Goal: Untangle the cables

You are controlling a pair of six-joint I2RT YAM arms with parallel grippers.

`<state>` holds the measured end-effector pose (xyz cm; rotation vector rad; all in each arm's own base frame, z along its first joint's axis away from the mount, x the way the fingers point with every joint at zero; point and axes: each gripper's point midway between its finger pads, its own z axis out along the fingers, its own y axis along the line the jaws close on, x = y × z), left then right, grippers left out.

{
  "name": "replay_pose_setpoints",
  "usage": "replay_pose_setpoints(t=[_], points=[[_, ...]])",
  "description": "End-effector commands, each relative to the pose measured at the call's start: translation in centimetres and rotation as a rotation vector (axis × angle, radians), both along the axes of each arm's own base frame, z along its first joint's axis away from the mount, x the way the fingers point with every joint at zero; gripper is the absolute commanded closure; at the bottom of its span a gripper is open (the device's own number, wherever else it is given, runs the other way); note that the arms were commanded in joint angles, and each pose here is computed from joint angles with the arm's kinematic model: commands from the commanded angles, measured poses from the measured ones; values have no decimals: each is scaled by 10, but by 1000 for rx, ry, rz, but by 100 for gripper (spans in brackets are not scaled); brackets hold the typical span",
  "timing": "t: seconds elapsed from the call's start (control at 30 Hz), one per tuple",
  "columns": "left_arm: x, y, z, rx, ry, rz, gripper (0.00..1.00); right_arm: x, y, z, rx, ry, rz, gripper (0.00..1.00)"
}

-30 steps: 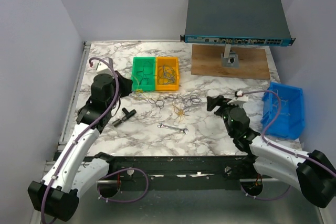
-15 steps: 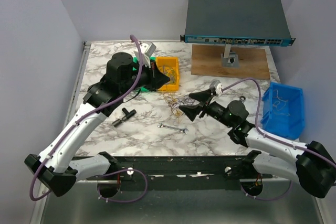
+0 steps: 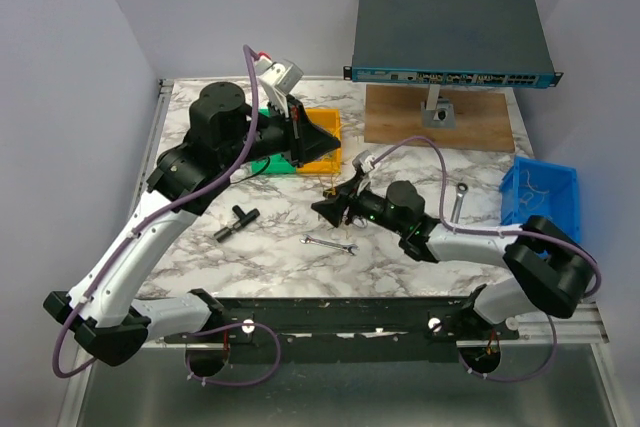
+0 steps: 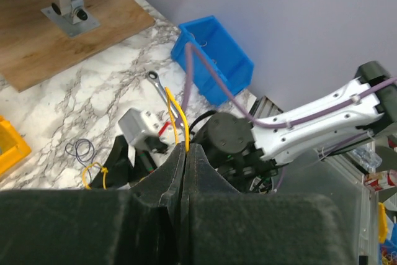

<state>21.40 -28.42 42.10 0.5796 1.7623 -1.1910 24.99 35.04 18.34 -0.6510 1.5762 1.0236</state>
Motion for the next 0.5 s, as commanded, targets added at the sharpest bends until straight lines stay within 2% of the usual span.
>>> replay_pose_setpoints(t=[0.0,0.17,0.23,0.33,0.47], points=[[-1,15,41,-45,-47,80,100,10,-15,-33,76,108,-149,50],[16,46,43,-9,-62,257,100,15,-84,-107,74,348,-515,85],[20,52,39,-3,-58,287,100,12,-111,-135,18,427,-649,93],[28,62,29,12,-47,340,100,9,-142,-156,-49,490,-797,99],[45,98,19,25,-15,546,100,6,-181,-168,-120,536,-1008,99]])
